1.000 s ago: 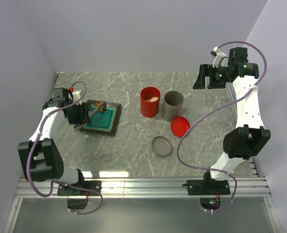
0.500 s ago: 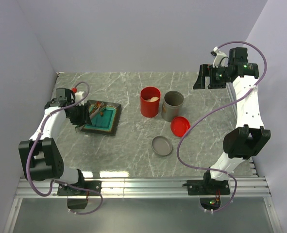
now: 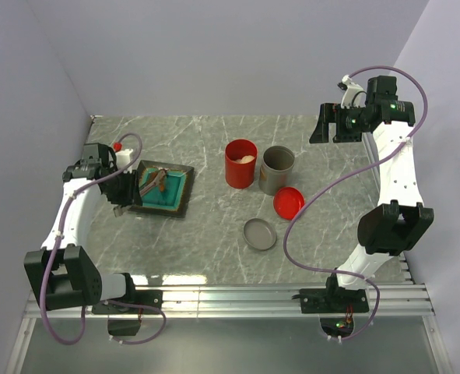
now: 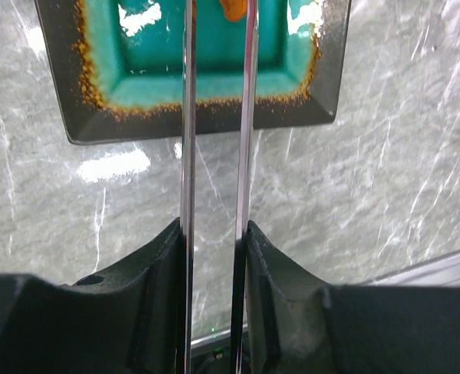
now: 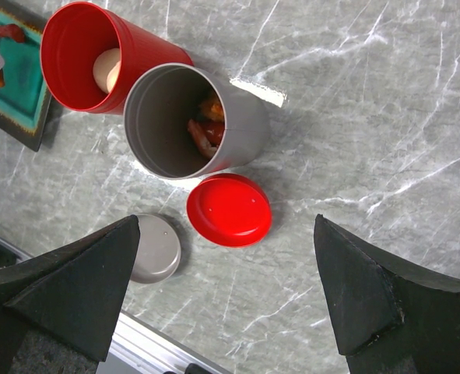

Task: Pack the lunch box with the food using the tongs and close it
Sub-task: Pick up the food using the clamp, then place the food into the lunch box

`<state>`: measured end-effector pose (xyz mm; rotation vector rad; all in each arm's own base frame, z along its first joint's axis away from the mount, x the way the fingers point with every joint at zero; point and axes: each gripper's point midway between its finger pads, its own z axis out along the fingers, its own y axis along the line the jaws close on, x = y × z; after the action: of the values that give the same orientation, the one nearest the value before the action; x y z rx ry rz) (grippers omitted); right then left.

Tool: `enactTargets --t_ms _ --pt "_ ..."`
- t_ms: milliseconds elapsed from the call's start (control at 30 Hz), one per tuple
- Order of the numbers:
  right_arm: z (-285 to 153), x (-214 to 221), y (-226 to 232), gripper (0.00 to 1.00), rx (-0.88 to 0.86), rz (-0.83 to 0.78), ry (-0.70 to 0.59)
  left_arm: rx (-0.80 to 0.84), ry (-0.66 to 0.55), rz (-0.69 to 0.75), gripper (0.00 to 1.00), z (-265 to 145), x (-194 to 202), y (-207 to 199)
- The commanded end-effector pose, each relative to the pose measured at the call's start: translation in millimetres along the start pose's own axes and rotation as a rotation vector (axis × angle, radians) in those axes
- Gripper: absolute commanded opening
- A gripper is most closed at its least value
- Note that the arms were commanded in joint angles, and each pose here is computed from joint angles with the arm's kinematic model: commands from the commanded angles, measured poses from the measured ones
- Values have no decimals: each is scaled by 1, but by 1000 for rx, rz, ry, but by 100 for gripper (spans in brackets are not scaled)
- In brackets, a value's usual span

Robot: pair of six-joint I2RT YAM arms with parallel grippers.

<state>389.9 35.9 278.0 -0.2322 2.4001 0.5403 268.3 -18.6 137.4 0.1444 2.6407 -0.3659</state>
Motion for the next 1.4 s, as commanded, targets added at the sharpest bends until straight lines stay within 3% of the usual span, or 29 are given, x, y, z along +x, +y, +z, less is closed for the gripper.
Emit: enactTargets --t_ms 0,133,300,533,633,800,867,1033,1167,1267,1300,1367 --pt "-2 -7 2 100 -12 -10 -28 9 -28 69 17 -17 -8 -6" --pt "-2 -6 2 100 -12 -15 -26 83 -52 117 11 -29 -13 -22" --pt "0 -6 3 100 -22 -11 -29 206 -174 244 9 -58 -53 -63" --pt "0 -7 4 100 -26 -3 -34 448 -347 455 9 -87 -119 -162" --pt "1 -8 6 100 -38 4 -38 525 -393 519 10 -76 -144 -208" --pt "-2 -9 2 100 -12 1 -41 610 -365 593 11 -39 -164 -265" --pt "-4 -8 1 100 -2 -1 -35 621 -396 609 11 -36 -176 -281" --pt "-8 -7 -6 100 26 3 -31 644 -346 655 13 1 -171 -311" --pt "-9 -7 -8 100 28 6 -30 626 -325 669 20 23 -168 -319" --pt "-10 -7 -9 100 33 6 -29 624 -301 667 33 33 -164 -320" --pt "-10 -8 -10 100 37 4 -29 623 -303 666 43 33 -164 -321" --pt "-12 -9 -10 100 38 4 -31 627 -312 668 50 27 -165 -322"
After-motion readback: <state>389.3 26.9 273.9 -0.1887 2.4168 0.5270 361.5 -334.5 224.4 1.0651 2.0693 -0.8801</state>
